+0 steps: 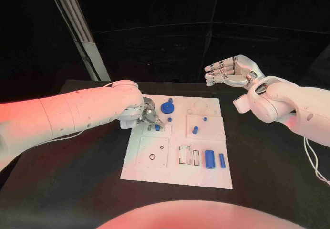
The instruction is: Assemble the parts on the task board
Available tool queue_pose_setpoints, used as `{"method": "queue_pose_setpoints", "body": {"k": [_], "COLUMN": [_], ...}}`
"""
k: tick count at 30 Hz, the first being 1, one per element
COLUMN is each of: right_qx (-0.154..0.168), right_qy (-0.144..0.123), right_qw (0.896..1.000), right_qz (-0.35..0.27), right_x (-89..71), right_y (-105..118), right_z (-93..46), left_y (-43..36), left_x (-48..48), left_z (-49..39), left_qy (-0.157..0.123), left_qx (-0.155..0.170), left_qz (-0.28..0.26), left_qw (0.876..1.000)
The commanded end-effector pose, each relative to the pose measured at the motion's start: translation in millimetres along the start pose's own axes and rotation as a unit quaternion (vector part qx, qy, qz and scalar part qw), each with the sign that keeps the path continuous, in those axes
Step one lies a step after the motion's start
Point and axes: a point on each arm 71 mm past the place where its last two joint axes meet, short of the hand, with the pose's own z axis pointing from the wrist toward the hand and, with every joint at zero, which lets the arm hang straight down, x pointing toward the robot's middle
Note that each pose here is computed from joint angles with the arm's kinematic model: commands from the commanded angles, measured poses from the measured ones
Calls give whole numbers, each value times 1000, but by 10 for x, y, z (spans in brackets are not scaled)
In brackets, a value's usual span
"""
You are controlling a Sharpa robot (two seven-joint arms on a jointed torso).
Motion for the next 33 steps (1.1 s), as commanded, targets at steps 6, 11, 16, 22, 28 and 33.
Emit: {"method": "queue_pose_setpoints", "body": {"k": [6,11,16,22,28,33], "right_qx": [1,1,2,2,3,4], "right_qy": [-8,-9,-9,-8,-9,-8], "right_qw": [1000,1000,1000,1000,1000,1000], "right_qz": [-8,-9,-9,-9,-10,-10], "right_x": [-14,-16,-17,-15,-22,-25], "right_y": [9,7,2,-4,-16,-24], "right_z": [5,7,11,20,27,34], "left_y": [29,47,73,97,101,173], "left_x": [-26,-34,-35,-77,-212,-389], "left_z": [7,3,-28,-119,-259,-345], "left_qy": [-1,-5,-13,-21,-30,-39], "left_qx": [-8,-5,4,30,51,54], "left_qz": [0,-3,-12,-46,-75,-83], "left_qw": [1000,1000,1000,998,995,994]}}
